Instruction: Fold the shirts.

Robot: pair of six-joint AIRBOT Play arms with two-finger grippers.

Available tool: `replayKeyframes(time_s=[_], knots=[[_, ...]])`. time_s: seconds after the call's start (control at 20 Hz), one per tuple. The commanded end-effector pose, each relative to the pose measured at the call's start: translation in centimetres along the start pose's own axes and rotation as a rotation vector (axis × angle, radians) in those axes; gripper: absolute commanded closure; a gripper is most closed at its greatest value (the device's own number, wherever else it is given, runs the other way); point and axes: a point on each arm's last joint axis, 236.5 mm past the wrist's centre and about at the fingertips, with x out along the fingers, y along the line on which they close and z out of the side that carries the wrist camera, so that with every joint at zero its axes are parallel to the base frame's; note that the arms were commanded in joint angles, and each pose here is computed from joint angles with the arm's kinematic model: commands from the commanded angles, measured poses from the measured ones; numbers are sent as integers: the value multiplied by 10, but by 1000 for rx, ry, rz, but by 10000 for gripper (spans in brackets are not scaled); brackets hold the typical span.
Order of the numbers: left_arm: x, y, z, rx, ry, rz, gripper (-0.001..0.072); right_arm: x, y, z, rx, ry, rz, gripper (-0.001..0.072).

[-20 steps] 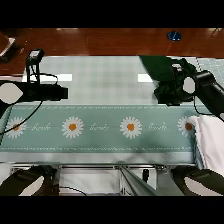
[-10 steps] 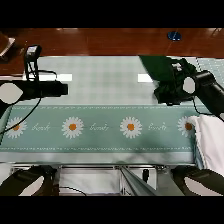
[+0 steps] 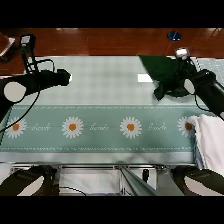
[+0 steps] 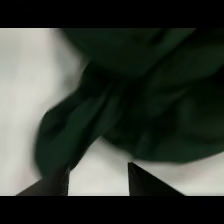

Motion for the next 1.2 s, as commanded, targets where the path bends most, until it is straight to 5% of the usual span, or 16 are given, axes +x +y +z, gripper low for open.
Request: replayKeyframes(time_s=[0.0,0.35,0.65,0.75,0.8,0.95,1.15], knots=[[25,6,-9,7,27,12,198,15,-57,52,164,-163,-96,295],[67,18,-50,-5,153,37,198,126,-84,40,394,63,-12,295],[70,18,-56,-7,173,39,198,167,-41,-27,423,352,113,319],[67,19,-63,-7,207,40,198,158,-26,-39,406,423,171,622],[63,21,-68,-9,231,44,198,147,-18,-38,379,444,219,690],[32,40,-82,-9,333,73,198,96,-22,5,307,357,283,690],[-34,42,-124,-68,492,58,198,-43,-28,115,305,-60,403,690]])
